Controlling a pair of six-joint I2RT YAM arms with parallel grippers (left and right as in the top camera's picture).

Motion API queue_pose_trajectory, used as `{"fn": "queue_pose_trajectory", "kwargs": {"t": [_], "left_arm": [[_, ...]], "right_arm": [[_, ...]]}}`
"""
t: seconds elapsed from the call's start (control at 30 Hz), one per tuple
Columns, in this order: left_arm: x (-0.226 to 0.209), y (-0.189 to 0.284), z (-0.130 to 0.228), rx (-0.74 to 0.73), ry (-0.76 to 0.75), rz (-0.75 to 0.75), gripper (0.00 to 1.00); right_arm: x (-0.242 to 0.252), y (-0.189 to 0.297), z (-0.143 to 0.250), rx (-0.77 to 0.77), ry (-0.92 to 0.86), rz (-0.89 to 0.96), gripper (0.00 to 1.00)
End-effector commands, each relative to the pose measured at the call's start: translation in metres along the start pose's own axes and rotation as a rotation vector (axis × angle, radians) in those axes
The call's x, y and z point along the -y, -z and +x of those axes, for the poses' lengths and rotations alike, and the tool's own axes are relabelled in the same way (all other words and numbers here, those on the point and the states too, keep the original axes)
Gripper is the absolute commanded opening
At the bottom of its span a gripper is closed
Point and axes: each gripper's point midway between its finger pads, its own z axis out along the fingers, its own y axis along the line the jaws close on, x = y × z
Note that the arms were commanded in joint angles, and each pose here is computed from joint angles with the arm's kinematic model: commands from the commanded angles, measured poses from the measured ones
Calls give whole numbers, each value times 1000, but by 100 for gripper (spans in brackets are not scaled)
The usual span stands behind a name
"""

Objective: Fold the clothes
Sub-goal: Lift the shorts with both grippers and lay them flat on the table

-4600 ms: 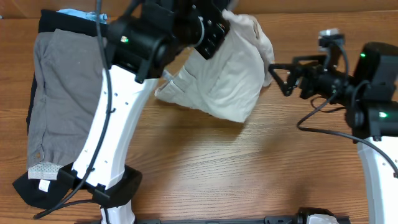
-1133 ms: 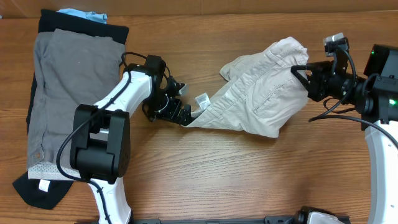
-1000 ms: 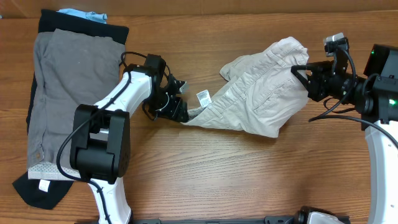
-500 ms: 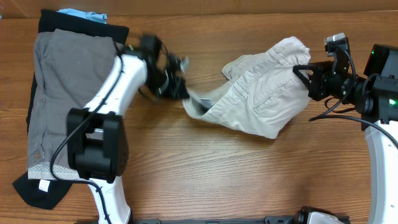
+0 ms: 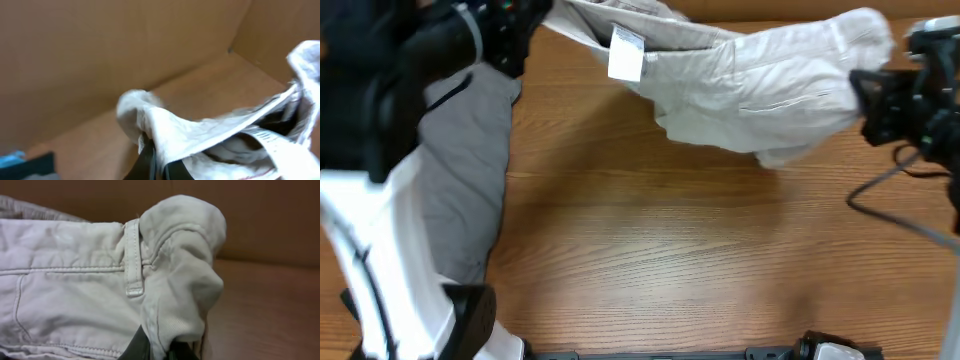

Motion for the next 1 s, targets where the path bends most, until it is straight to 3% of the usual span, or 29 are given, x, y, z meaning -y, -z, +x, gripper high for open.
{"fn": "queue_pose_trajectory", "kwargs": {"t": [0.0,0.27,0.43,0.63,0.97], "left_arm": [[-24,46,-16,74,-12,-236,4],[-17,136,-23,185,-4,-488,4],[-20,169,-8,173,37,-612,4],[-34,137,32,-30,100,-591,4],[-89,18,123,-492,253,-515,4]], "right_arm": [[16,50,-28,79,1,192,4],[-12,119,-47,153,2,264,4],[-15,130,-35,125,-32,290,4],[1,97,-9,-40,-115,268,4],[42,-14,58,-446,-322,130,4]]}}
